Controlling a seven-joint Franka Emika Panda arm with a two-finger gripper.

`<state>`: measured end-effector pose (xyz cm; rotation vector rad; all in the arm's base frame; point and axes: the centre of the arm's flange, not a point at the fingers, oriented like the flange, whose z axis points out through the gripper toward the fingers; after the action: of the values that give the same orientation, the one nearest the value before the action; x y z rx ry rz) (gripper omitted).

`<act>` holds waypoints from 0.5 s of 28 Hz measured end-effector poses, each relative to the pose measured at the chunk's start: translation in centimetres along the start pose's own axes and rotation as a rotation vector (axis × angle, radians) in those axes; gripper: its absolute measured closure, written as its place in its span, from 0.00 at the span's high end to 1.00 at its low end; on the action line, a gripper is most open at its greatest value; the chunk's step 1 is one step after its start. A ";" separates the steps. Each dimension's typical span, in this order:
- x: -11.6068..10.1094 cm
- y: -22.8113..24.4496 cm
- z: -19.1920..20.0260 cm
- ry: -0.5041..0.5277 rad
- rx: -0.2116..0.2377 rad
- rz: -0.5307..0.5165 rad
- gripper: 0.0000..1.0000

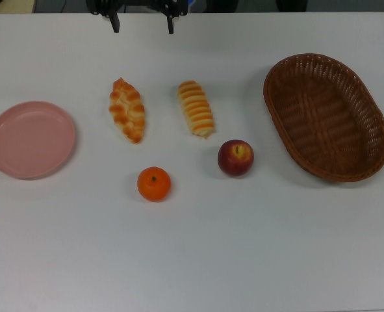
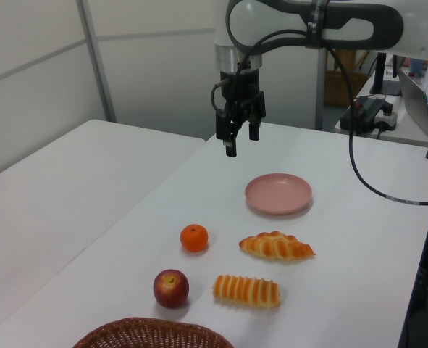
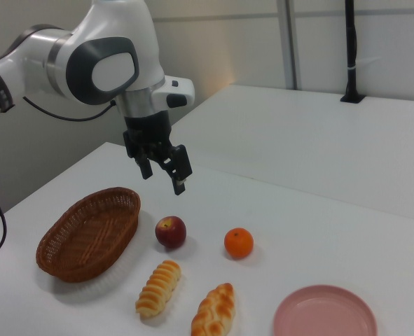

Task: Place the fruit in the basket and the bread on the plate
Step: 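Lower the gripper onto the red apple and close it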

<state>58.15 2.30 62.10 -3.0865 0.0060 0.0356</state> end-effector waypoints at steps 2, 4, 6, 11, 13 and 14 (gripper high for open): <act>0.8 -0.2 1.0 0.005 -0.008 -0.012 1.00; 1.8 -2.1 2.7 0.036 -0.050 -0.060 1.00; 3.7 -5.9 6.9 0.044 -0.084 -0.120 1.00; 6.3 -13.3 15.7 0.050 -0.122 -0.105 1.00; 6.7 -14.7 17.7 0.053 -0.140 -0.090 1.00; 6.8 -15.4 18.5 0.055 -0.148 -0.083 1.00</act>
<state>64.58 18.62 44.34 -3.2305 -0.1282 -0.0556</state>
